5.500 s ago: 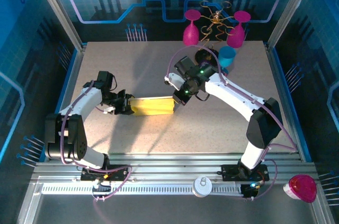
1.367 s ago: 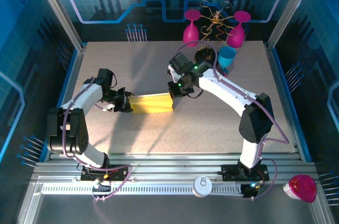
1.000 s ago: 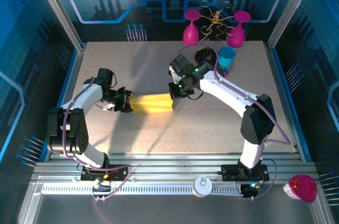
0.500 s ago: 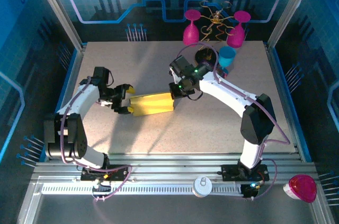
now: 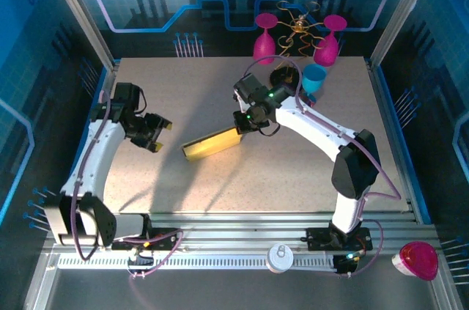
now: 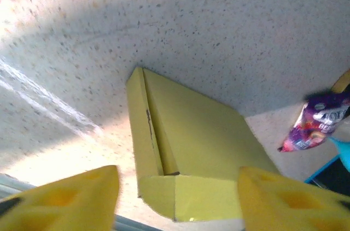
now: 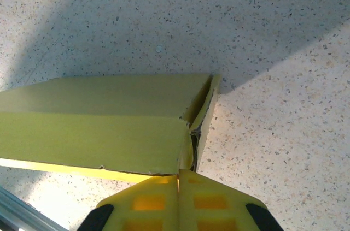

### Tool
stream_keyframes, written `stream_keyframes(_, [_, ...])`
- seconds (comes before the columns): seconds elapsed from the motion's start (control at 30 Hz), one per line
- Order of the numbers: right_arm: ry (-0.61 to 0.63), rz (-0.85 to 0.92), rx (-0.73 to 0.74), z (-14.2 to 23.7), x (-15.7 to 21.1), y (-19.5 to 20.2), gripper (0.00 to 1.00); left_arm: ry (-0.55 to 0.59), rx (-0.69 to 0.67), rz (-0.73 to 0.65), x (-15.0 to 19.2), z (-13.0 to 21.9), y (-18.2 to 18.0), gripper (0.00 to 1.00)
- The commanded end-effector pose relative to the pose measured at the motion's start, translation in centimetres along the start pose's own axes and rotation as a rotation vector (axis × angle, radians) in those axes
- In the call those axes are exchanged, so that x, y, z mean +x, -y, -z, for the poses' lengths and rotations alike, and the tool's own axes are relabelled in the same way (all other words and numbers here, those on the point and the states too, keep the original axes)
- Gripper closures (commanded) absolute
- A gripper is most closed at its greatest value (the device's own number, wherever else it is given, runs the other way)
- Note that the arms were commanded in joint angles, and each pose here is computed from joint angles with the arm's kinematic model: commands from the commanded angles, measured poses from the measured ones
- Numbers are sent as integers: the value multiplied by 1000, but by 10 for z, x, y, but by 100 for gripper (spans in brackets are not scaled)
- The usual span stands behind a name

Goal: Fold the paper box

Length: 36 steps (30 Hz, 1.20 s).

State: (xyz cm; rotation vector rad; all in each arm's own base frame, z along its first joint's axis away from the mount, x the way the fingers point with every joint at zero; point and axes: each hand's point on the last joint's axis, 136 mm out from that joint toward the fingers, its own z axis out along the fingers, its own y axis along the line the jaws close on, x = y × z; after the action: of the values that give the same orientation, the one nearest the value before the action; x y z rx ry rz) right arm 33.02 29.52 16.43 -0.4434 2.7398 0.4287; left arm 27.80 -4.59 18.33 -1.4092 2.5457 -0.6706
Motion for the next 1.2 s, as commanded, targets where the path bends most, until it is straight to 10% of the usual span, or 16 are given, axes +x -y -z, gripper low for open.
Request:
stream_keyframes(0.0, [-12,19,10,0,0,-2,100,69,-83,-349,9,19,-17,52])
stream_keyframes(0.3, [-27,20,-2,-8,-1,-2,100,41,-77,-765,54,3,-18,50])
stream_keyframes(1.17, [-39,12,-10,-15,-11,3,100,73,-130,-863,32,-26,7,47])
